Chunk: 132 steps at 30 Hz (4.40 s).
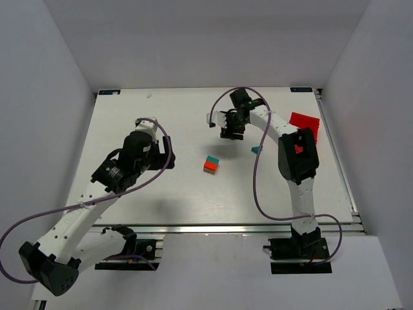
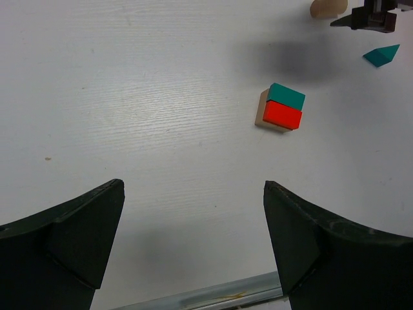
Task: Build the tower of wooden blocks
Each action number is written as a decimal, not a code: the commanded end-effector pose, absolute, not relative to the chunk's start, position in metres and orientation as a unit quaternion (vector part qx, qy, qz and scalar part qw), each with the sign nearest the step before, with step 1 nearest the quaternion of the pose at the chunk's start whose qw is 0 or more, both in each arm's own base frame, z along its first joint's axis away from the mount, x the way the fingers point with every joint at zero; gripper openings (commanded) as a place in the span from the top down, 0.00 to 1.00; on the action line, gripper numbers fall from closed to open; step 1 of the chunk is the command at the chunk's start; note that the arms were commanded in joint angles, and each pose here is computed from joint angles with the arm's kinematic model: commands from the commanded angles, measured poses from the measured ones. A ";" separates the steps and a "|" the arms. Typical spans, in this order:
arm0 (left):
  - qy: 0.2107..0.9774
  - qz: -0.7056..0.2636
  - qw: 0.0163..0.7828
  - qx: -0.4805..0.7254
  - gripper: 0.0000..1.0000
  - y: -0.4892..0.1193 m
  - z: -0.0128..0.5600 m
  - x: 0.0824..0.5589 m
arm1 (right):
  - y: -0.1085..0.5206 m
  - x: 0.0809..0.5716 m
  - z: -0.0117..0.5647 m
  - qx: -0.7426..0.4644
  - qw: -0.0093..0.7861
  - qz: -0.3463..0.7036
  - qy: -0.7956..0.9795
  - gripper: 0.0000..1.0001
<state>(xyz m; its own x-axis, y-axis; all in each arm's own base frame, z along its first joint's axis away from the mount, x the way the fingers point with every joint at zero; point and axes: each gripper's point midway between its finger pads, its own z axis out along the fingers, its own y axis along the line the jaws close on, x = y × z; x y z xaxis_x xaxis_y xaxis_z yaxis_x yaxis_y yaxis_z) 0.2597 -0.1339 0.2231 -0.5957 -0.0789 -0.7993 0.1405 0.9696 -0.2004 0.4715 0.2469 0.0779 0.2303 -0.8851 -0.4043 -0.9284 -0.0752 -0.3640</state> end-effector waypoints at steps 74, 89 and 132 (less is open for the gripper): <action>0.847 -0.272 0.437 0.133 0.02 -0.200 0.228 0.249 | 0.321 0.259 0.240 -0.467 0.622 0.524 0.347 0.80; 0.789 -0.455 0.349 0.218 0.06 -0.256 0.238 0.199 | 0.337 0.186 0.240 -0.573 0.623 0.430 0.315 0.78; 0.841 -0.403 0.346 0.105 0.45 -0.250 0.212 0.220 | 0.380 0.213 0.253 -0.554 0.668 0.316 0.385 0.77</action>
